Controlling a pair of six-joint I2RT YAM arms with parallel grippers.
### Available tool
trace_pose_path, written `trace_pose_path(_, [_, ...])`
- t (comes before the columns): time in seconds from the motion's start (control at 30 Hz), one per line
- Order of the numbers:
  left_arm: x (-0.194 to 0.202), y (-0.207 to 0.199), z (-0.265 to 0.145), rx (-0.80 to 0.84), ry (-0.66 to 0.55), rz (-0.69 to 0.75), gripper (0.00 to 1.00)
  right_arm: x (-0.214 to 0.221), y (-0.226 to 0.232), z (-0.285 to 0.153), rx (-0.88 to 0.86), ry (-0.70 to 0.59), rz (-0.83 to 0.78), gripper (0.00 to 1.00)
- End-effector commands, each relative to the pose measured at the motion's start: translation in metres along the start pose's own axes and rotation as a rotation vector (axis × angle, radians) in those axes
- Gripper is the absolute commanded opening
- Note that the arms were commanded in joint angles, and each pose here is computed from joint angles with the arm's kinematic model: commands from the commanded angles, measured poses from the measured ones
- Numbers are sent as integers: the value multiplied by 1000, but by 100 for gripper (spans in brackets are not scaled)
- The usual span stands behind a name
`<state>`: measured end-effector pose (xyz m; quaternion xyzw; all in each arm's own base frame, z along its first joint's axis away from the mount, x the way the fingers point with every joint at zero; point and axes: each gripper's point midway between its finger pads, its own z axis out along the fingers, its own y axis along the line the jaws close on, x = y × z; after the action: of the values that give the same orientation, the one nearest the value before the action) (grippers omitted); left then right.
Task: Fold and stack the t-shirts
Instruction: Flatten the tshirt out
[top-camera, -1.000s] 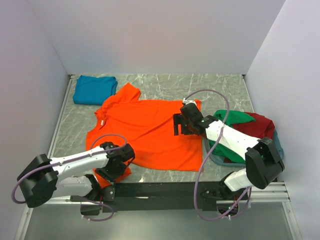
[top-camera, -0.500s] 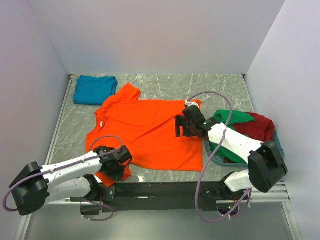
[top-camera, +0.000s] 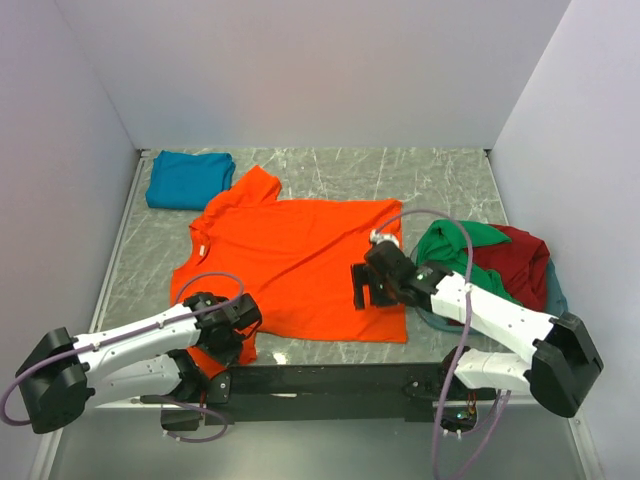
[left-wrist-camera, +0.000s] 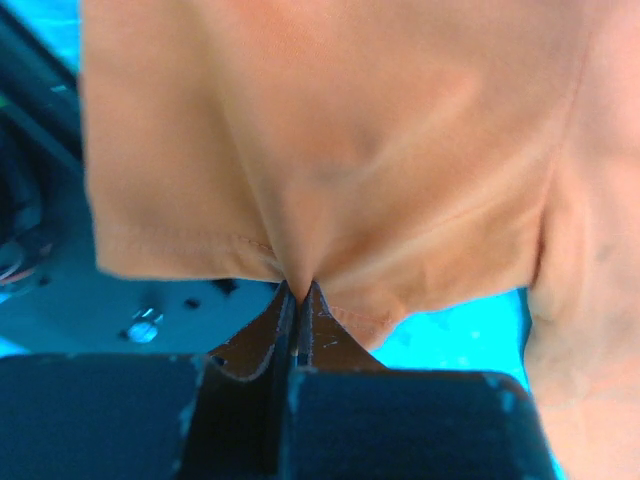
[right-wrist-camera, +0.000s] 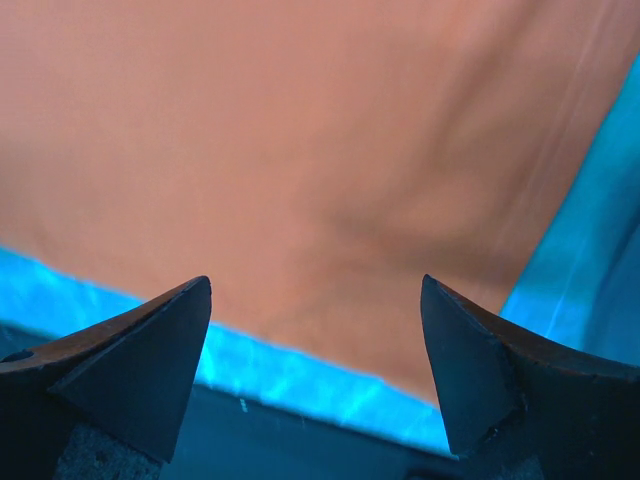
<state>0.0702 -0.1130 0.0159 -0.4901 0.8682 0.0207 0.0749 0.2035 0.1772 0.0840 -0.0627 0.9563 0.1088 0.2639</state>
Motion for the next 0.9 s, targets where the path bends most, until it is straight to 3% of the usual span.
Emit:
trace_pose_path(0.0, [-7, 8, -22, -45, -36, -22, 1, 46, -11, -9, 40, 117, 43, 91])
trace_pose_path(0.1, [-16, 14, -33, -69, -74, -5, 1, 64, -11, -15, 15, 144, 34, 90])
trace_pose_path(0.23, [-9, 14, -32, -51, -32, 2, 1, 78, -12, -23, 14, 169, 104, 89])
trace_pose_path(0.47, [-7, 14, -27, -14, -10, 3, 1, 102, -40, -17, 171, 184, 288, 85])
trace_pose_path(0.87, [-8, 17, -25, -22, -17, 18, 1, 106, -68, -2, 319, 134, 338, 68])
